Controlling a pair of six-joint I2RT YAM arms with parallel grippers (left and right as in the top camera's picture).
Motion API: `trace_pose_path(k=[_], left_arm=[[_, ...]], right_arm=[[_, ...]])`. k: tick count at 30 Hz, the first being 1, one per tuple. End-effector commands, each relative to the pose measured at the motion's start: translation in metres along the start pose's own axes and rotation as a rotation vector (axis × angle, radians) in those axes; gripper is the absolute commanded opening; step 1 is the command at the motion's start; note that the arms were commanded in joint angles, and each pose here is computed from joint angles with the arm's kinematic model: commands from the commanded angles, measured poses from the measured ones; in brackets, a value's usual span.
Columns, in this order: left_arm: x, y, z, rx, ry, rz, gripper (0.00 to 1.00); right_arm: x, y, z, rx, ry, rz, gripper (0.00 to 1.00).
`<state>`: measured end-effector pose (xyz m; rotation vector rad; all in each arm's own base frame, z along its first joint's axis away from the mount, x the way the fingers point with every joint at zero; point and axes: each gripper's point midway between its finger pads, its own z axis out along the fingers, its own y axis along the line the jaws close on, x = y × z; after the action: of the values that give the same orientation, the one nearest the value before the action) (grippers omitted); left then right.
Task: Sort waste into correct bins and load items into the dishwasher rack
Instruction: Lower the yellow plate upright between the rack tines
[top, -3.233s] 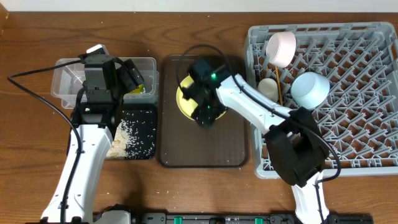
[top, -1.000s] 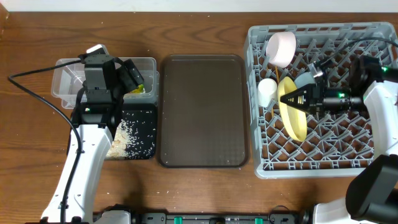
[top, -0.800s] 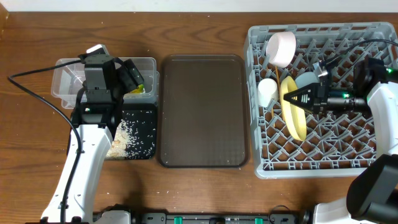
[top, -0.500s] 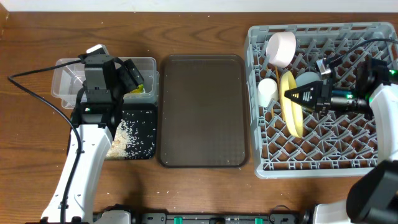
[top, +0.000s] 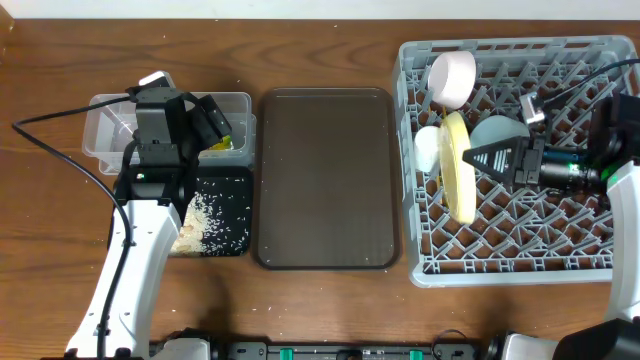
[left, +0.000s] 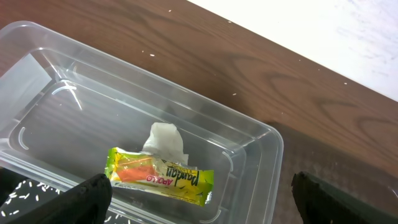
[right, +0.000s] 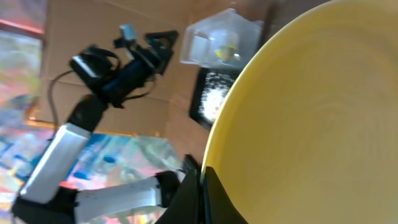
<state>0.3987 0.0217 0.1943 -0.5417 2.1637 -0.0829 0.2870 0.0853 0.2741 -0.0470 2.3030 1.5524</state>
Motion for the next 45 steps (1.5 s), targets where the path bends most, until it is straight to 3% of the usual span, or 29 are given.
trace_pose_path(k=[1,17,26,45], left_arm=[[-0.009,-0.001,-0.004,-0.004,-0.024,0.005,0.95],[-0.009,-0.001,-0.004,-0.004,-0.024,0.005,0.96],[-0.009,-0.001,-0.004,-0.004,-0.024,0.005,0.95],[-0.009,-0.001,-0.004,-0.004,-0.024,0.005,0.95]], right_arm=[[-0.003,-0.009,-0.008,0.060,-0.018,-0.029,0.01],[-0.012,-0.024,-0.024,0.117,-0.068,-0.041,0.01],[-0.024,-0.009,-0.024,0.020,-0.117,-0.031,0.01],[0.000,-0.045,-0.009,0.020,-0.083,0.058,0.01]])
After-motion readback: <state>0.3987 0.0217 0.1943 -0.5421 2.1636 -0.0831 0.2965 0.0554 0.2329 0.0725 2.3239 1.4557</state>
